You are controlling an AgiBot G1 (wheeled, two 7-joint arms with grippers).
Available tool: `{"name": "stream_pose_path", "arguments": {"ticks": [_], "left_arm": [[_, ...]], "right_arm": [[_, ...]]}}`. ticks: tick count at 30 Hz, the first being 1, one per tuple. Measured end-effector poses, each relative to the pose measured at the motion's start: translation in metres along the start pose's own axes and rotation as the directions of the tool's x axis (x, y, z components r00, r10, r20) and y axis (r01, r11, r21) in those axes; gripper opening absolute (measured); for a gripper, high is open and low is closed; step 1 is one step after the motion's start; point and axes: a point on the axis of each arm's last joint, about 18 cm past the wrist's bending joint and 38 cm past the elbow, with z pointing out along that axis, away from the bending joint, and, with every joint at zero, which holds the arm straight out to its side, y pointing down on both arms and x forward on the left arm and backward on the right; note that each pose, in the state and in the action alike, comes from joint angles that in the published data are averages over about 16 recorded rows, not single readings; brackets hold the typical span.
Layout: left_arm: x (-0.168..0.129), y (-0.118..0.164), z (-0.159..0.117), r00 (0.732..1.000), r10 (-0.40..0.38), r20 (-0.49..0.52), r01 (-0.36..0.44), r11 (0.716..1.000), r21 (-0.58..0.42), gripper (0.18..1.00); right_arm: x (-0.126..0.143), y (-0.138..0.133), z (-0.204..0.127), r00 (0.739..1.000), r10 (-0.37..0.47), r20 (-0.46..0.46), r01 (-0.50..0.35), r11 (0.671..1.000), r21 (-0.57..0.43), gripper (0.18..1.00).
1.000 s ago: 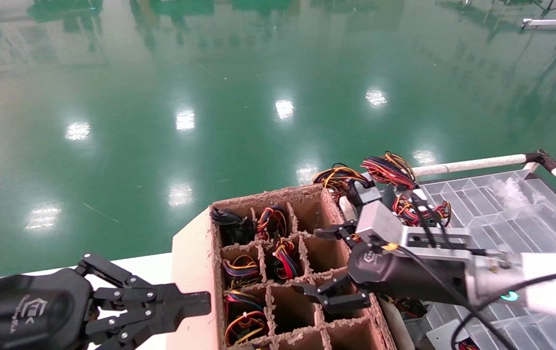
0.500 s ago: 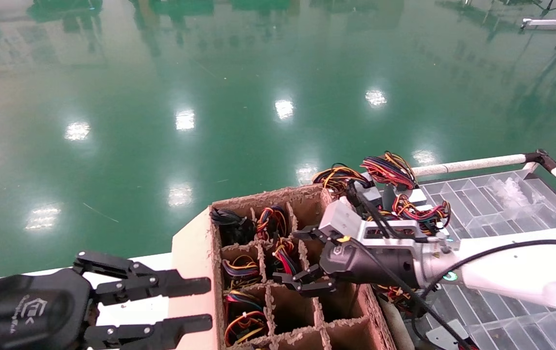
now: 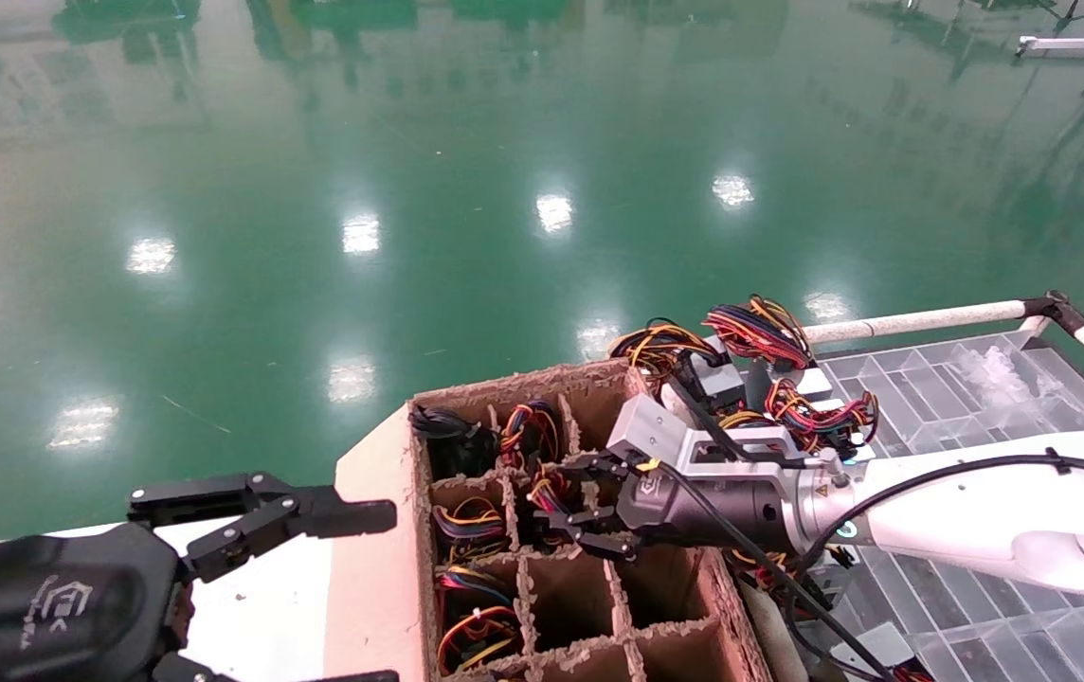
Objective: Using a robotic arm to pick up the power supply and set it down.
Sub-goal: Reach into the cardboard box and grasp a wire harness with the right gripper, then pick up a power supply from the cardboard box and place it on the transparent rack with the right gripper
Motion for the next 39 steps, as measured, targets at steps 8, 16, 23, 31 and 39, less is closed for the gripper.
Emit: {"name": "stream_pose_path", "arguments": {"ticks": [8,16,23,31,39], "left_arm": [[0.0,0.0,0.0,1.0,0.0,0.0,0.0,1.0,0.0,0.773],[0.0,0.0,0.0,1.0,0.0,0.0,0.0,1.0,0.0,0.906],[0.0,0.0,0.0,1.0,0.0,0.0,0.0,1.0,0.0,0.972],[0.0,0.0,0.0,1.0,0.0,0.0,0.0,1.0,0.0,0.999],[0.0,0.0,0.0,1.0,0.0,0.0,0.0,1.0,0.0,1.001]], "right_arm": [[0.001,0.002,0.002,1.0,0.007,-0.005,-0.007,1.0,-0.008,0.441],[0.0,0.003,-0.002,0.999,0.035,-0.003,-0.034,0.999,0.009,0.304],[0.0,-0.004,-0.012,0.998,0.07,0.007,-0.07,0.996,0.062,0.237],[0.002,-0.025,-0.036,0.994,0.105,0.023,-0.107,0.977,0.183,0.21],[0.009,-0.058,-0.078,0.994,0.109,0.025,-0.111,0.935,0.336,0.207]]}}
